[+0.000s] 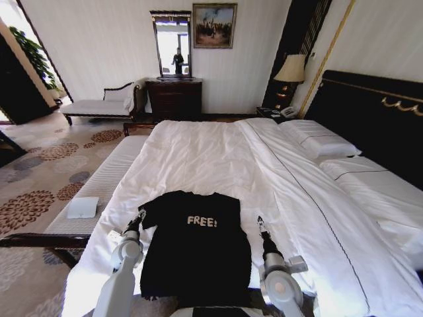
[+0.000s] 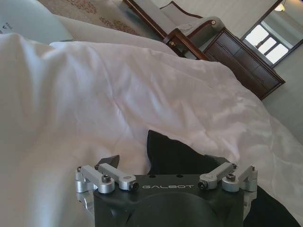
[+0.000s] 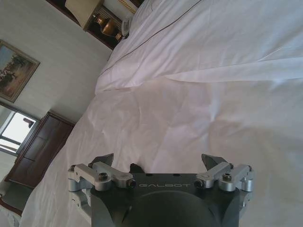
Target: Fold the clothes on the bed.
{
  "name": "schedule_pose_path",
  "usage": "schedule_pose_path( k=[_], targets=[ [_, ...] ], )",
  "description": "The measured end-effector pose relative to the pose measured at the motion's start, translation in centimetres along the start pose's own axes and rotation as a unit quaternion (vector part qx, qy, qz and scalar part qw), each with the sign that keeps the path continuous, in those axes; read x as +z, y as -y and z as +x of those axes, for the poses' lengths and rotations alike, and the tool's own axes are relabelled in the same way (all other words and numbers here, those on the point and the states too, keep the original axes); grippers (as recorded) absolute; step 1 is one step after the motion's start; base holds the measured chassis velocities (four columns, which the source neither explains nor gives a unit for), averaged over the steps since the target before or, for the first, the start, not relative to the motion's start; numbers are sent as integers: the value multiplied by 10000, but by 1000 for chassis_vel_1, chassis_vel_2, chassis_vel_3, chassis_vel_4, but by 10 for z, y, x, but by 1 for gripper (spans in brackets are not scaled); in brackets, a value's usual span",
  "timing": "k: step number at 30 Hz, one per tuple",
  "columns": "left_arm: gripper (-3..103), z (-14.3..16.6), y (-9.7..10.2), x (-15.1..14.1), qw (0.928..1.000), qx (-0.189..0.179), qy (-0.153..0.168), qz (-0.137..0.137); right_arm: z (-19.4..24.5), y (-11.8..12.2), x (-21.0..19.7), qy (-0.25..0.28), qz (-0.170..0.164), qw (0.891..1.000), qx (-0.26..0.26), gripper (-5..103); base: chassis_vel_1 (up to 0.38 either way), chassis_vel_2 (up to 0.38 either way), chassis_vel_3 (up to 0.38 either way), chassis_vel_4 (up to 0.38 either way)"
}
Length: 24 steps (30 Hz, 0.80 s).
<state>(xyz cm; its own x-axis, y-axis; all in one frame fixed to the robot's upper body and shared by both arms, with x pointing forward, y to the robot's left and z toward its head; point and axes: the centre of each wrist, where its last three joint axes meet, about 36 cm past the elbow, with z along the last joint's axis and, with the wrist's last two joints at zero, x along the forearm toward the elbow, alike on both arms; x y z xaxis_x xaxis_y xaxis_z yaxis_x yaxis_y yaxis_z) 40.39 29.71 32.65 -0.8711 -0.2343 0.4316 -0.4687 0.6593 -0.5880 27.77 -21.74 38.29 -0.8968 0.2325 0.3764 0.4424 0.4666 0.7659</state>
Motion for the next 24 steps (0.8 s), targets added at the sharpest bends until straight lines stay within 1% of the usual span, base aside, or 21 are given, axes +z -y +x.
schedule_pose_path(
  k=[5, 6, 7, 8, 11, 12, 13, 14, 17, 19, 23, 24],
  targets=[
    [101, -2, 1, 6, 10000, 30, -49, 53, -2, 1, 2, -12, 25, 10000, 27, 100, 0, 0, 0, 0],
    [98, -2, 2, 5, 10000, 42, -39, 67, -3, 1, 3, -14, 32, 10000, 32, 100, 0, 0, 0, 0],
    [93, -3, 2, 5, 10000, 46, -35, 73, -3, 1, 3, -14, 36, 10000, 33, 100, 0, 0, 0, 0],
    [93, -3, 2, 5, 10000, 46, -35, 73, -3, 1, 3, -14, 36, 10000, 33, 100, 0, 0, 0, 0],
    [77, -5, 4, 3, 9999, 77, -8, 119, -4, 1, 6, -22, 53, 10000, 50, 100, 0, 0, 0, 0],
    [77, -5, 4, 3, 9999, 77, -8, 119, -4, 1, 6, -22, 53, 10000, 50, 100, 0, 0, 0, 0],
    [72, -6, 4, 3, 9999, 76, -9, 124, -4, 1, 7, -23, 56, 10000, 56, 100, 0, 0, 0, 0],
    [72, -7, 3, 3, 9999, 74, -10, 128, -4, 1, 7, -21, 60, 10000, 60, 100, 0, 0, 0, 0],
    [55, -10, 5, 3, 9998, 66, -40, 183, -3, 1, 8, -14, 78, 9999, 79, 100, 0, 0, 0, 0],
    [55, -10, 5, 3, 9998, 66, -50, 193, -3, 1, 8, -11, 81, 9999, 85, 100, 0, 0, 0, 0],
    [34, -12, 3, 8, 9997, 15, -108, 204, -2, 3, 6, 15, 92, 9999, 109, 100, 0, 0, 0, 0],
    [34, -12, 3, 8, 9997, 15, -108, 204, -2, 3, 6, 15, 92, 9999, 109, 100, 0, 0, 0, 0]
  ],
)
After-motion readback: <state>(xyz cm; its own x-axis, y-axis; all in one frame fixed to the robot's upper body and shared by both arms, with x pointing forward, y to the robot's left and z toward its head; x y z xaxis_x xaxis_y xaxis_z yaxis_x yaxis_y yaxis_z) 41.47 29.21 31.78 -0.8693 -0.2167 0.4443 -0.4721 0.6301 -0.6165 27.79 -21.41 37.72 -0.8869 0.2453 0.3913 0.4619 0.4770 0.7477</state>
